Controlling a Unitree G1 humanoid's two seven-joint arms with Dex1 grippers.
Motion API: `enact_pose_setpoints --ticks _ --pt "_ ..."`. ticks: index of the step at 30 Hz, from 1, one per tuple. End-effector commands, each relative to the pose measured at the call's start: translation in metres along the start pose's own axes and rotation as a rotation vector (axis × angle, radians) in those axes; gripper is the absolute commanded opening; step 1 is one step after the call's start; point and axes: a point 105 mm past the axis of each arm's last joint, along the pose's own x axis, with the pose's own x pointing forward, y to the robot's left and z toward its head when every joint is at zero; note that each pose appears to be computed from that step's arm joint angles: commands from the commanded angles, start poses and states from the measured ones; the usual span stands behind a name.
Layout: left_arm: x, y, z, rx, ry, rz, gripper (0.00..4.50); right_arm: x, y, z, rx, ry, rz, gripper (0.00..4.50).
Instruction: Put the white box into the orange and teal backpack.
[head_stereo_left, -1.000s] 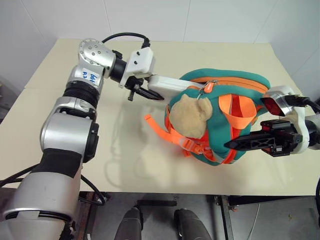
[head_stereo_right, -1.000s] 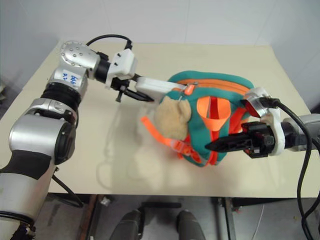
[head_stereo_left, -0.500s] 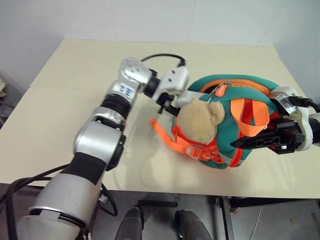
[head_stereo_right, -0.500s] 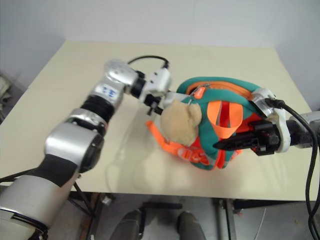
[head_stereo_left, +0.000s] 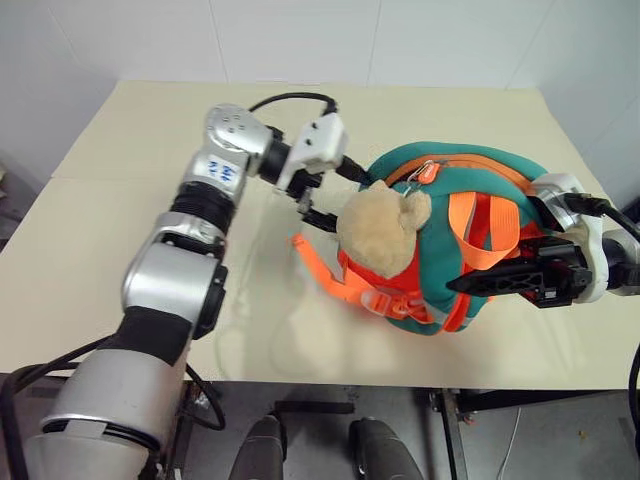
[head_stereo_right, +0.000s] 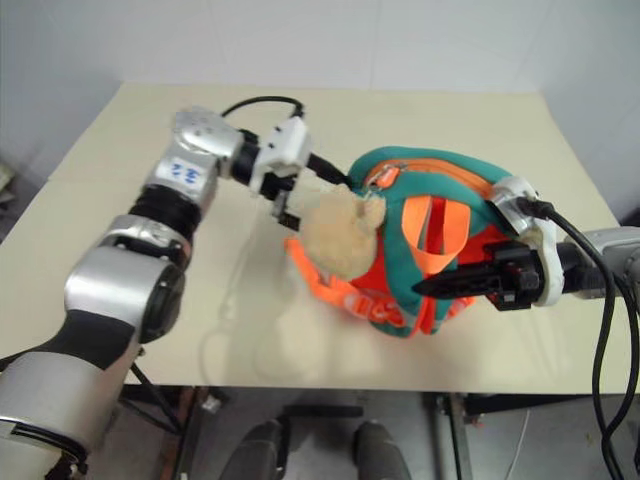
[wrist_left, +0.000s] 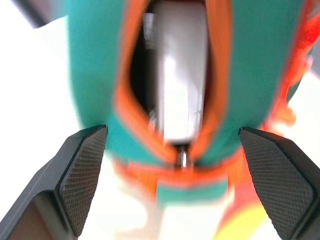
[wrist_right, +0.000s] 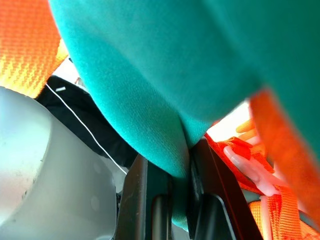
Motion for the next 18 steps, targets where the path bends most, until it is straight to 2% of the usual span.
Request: enact_pose_setpoints --ticks 1,5,9,13,14,16,18 --pt "-0.017 0.004 0.012 0.037 -0.048 0.030 4.49 0.003 0.004 0.004 -0.027 -0.007 0.021 0.02" --pt "-0.054 -0.002 0.015 0.008 -0.149 0.079 4.49 0.007 -0.001 0.005 -0.030 -0.014 0.020 0.02" --pt "-0.058 -0.011 0.029 -0.036 -0.290 0.065 4.49 0.008 -0.003 0.004 -0.032 -0.014 0.017 0.02" --pt "-0.057 -0.036 0.035 -0.037 -0.323 -0.001 4.49 0.009 -0.005 0.003 -0.032 -0.014 0.012 0.02" --pt "-0.057 -0.041 0.036 -0.037 -0.319 -0.015 4.20 0.009 -0.005 0.003 -0.031 -0.014 0.011 0.02" --pt "-0.052 -0.052 0.035 -0.026 -0.297 -0.037 3.97 0.008 -0.005 0.002 -0.028 -0.013 0.009 0.02" --pt "-0.046 -0.060 0.040 -0.035 -0.323 -0.051 3.38 0.009 -0.005 0.001 -0.027 -0.012 0.008 0.02"
